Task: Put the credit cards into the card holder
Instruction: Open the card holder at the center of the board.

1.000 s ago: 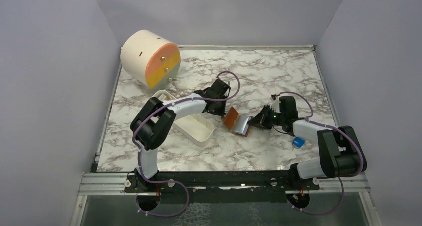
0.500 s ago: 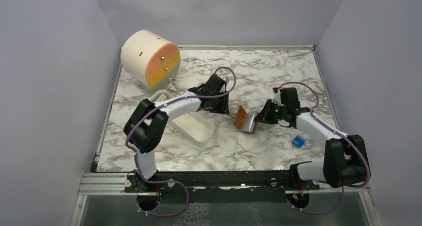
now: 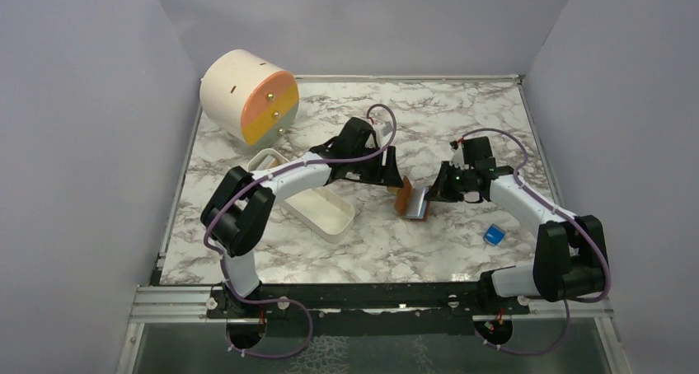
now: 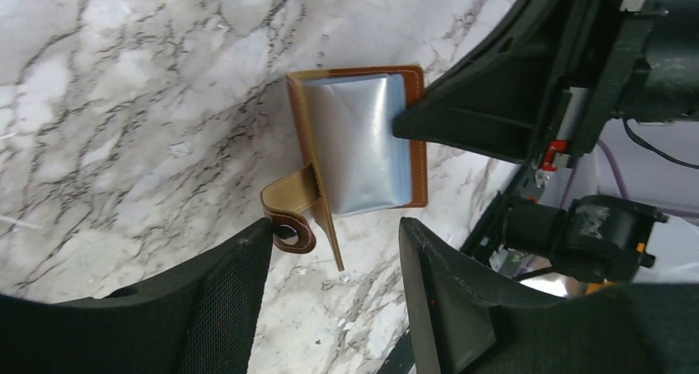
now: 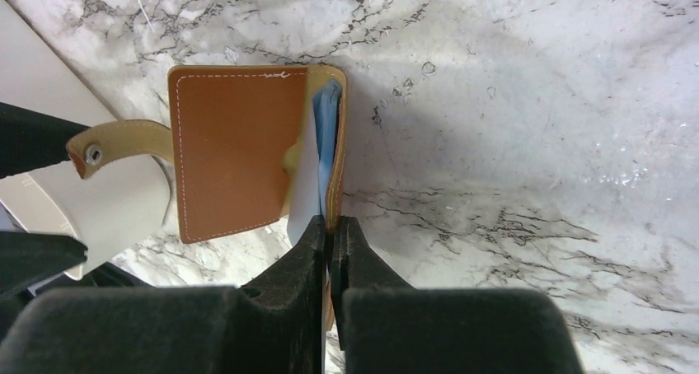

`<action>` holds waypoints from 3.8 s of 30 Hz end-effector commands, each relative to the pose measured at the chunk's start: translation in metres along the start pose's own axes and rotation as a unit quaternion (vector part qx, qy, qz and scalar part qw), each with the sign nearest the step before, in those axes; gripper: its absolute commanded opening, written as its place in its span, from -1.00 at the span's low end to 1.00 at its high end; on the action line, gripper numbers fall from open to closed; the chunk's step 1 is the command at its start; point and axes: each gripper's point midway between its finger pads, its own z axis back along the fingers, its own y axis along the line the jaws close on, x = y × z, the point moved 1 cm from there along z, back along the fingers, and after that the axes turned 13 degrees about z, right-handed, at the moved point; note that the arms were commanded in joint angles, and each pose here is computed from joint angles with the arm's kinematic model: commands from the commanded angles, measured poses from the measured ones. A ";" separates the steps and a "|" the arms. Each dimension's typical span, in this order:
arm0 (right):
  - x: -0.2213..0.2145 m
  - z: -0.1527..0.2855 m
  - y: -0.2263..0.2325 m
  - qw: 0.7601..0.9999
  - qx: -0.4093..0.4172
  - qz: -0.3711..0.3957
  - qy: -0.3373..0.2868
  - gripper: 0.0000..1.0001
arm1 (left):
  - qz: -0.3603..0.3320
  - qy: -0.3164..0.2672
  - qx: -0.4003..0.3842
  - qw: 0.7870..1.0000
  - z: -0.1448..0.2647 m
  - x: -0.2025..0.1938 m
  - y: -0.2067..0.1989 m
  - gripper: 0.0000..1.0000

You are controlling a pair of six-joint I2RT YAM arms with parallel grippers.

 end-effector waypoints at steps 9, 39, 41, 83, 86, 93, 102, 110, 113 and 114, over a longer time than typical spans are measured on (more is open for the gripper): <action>0.005 0.010 0.003 0.999 0.000 0.036 0.014 -0.98 | -0.018 0.054 -0.062 0.996 -0.029 -0.013 -0.001 0.22; -0.002 0.007 0.043 0.989 0.137 -0.001 -0.059 -0.83 | 0.023 0.058 0.015 0.998 -0.041 -0.047 0.043 -1.00; -0.004 0.005 0.042 0.989 0.139 -0.001 -0.058 -0.87 | 0.023 0.059 0.015 0.998 -0.041 -0.048 0.042 -1.00; -0.016 0.004 0.005 0.999 0.025 0.016 -0.034 -0.67 | 0.024 0.048 0.034 0.998 -0.036 -0.055 0.044 -1.00; -0.014 0.006 0.021 0.996 0.074 0.013 -0.043 -0.71 | 0.024 0.048 0.034 0.998 -0.036 -0.055 0.044 -1.00; -0.010 0.013 0.030 0.994 0.093 0.011 -0.063 -0.58 | 0.024 0.050 0.036 0.998 -0.037 -0.055 0.046 -1.00; -0.012 0.012 0.025 0.995 0.080 0.011 -0.064 -0.90 | 0.025 0.048 0.039 0.998 -0.038 -0.055 0.046 -1.00; -0.019 0.004 0.019 0.996 0.073 0.002 -0.058 -0.85 | 0.028 0.049 0.038 0.998 -0.036 -0.056 0.046 -1.00; -0.021 0.001 0.018 0.996 0.072 -0.002 -0.056 -0.75 | 0.029 0.049 0.038 0.998 -0.036 -0.056 0.046 -1.00; -0.022 0.000 0.016 0.996 0.069 -0.002 -0.055 -0.69 | 0.029 0.048 0.037 0.998 -0.035 -0.056 0.045 -1.00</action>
